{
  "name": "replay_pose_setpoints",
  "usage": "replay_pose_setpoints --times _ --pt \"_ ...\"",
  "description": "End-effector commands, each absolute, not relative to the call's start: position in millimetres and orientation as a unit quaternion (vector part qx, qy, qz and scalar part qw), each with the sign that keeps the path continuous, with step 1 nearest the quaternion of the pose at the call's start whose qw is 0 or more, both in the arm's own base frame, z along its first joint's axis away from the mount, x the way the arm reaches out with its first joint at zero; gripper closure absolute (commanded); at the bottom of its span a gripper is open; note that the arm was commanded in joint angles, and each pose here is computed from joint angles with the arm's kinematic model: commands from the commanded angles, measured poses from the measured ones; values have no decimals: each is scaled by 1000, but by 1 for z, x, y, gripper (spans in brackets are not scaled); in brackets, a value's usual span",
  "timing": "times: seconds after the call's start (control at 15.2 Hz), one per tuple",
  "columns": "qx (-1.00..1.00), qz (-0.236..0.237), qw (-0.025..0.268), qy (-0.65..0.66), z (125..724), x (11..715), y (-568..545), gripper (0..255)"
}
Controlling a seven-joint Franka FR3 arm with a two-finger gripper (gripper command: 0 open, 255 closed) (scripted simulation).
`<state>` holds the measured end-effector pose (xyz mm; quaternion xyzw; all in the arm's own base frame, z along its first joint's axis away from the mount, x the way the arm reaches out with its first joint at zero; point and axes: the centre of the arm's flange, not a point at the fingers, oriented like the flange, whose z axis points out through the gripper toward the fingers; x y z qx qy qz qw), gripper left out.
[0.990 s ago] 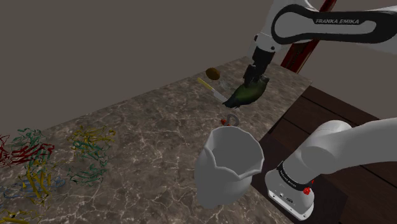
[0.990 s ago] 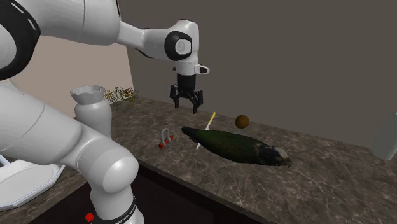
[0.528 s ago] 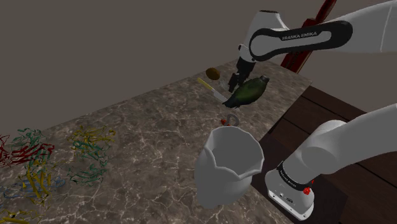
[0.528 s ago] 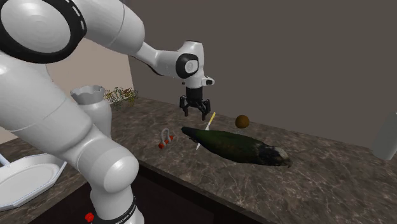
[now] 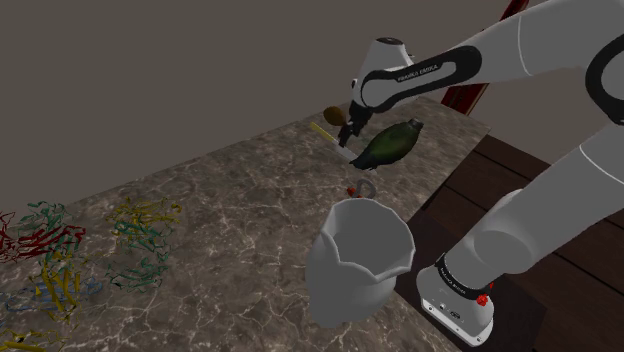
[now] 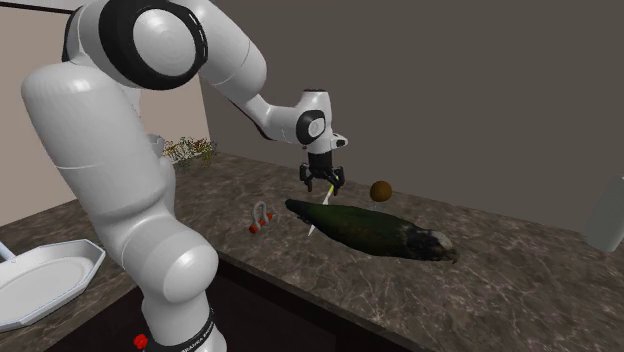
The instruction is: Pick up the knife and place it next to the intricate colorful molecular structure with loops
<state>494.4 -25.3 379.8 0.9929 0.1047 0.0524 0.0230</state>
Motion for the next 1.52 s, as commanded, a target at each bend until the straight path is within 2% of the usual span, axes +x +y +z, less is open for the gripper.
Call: replay_pose_setpoints --times 0.0,0.53,0.99,1.06,1.45 --pt "992 60 28 110 365 508 -23 0" --pt "992 60 28 110 326 513 -24 0" --pt "992 60 28 110 326 513 -24 0" --pt "992 60 28 110 326 513 -24 255" --pt "992 60 28 110 326 513 -24 255"
